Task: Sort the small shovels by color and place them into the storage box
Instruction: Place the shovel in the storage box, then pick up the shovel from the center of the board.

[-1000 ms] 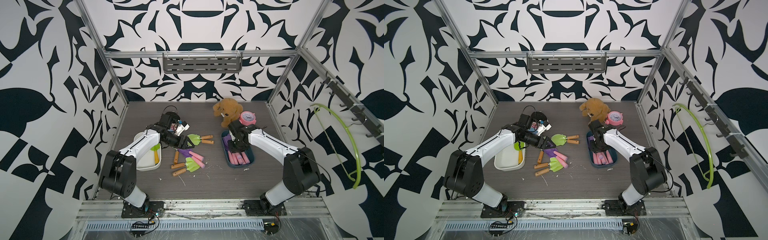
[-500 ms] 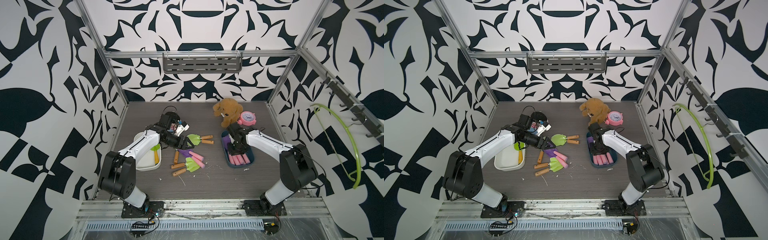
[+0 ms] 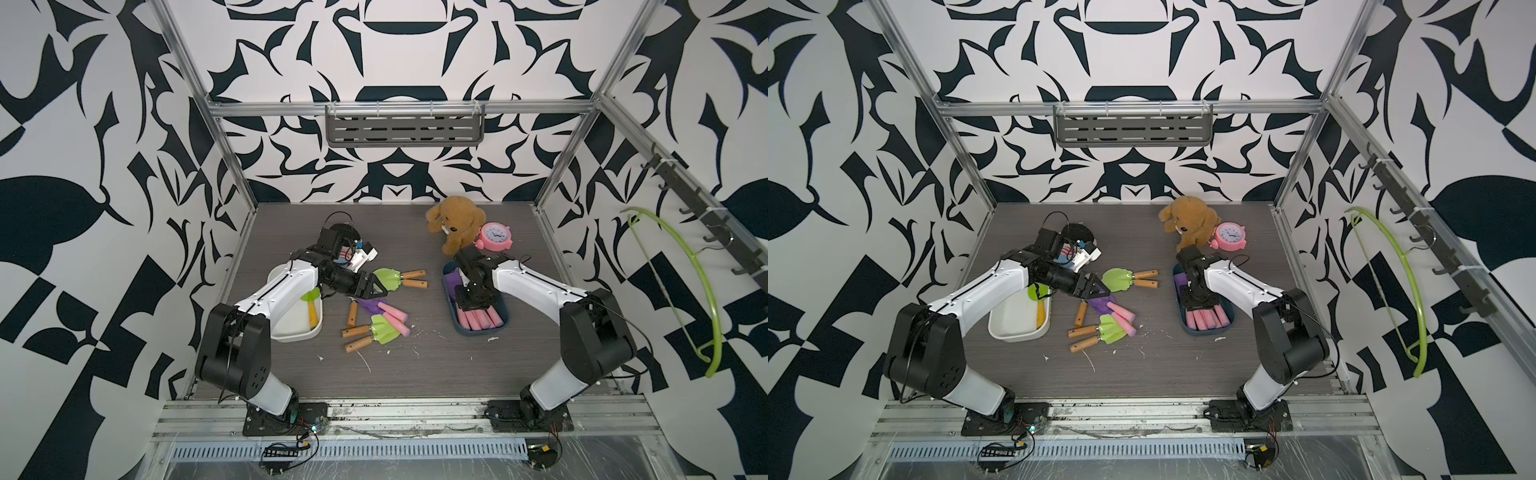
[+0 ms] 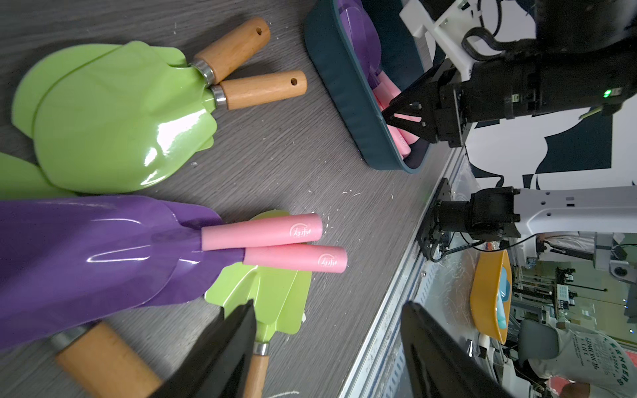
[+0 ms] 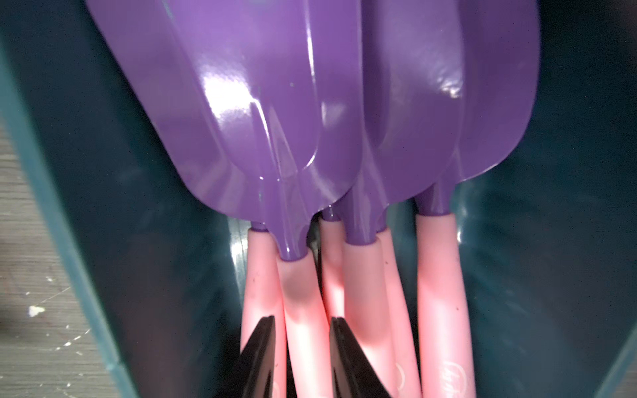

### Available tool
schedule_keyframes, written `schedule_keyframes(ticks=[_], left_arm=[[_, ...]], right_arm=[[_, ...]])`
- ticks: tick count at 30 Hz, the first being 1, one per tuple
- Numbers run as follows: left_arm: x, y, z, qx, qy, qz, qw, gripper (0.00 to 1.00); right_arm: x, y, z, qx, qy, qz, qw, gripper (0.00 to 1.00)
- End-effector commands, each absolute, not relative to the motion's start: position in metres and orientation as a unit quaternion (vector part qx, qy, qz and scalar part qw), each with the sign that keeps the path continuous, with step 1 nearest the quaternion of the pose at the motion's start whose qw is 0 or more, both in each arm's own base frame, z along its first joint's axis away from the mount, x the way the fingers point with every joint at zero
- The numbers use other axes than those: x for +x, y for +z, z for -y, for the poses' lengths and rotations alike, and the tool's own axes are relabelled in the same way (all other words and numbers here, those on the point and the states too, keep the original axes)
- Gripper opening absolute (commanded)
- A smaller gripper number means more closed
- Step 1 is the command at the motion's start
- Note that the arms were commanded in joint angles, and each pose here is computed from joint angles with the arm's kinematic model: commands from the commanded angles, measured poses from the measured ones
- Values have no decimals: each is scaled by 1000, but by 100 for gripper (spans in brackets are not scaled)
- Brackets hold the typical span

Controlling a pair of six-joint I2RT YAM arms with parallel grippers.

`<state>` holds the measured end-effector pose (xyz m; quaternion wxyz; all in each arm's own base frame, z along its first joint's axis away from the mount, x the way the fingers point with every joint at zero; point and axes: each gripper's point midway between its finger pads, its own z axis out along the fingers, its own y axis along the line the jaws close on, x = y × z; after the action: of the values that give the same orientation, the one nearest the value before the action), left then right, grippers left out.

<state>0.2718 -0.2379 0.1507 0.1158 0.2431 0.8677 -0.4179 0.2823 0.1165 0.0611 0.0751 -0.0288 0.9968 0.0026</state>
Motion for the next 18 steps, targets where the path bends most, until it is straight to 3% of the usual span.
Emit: schedule_keyframes(ticks=[1,9,18], left_arm=[[264,151,228,268,-399,-867,128,73],[266,155,199,298,-365,-868,160,73],[265,167,170,270,-364,-868,202,75]], right_arm=[[290,102,-119,-22,22,-992,126,32],[282,153,-190,-127,119,-967,187,32],[267,127,-284,-246,173,-943,145,32]])
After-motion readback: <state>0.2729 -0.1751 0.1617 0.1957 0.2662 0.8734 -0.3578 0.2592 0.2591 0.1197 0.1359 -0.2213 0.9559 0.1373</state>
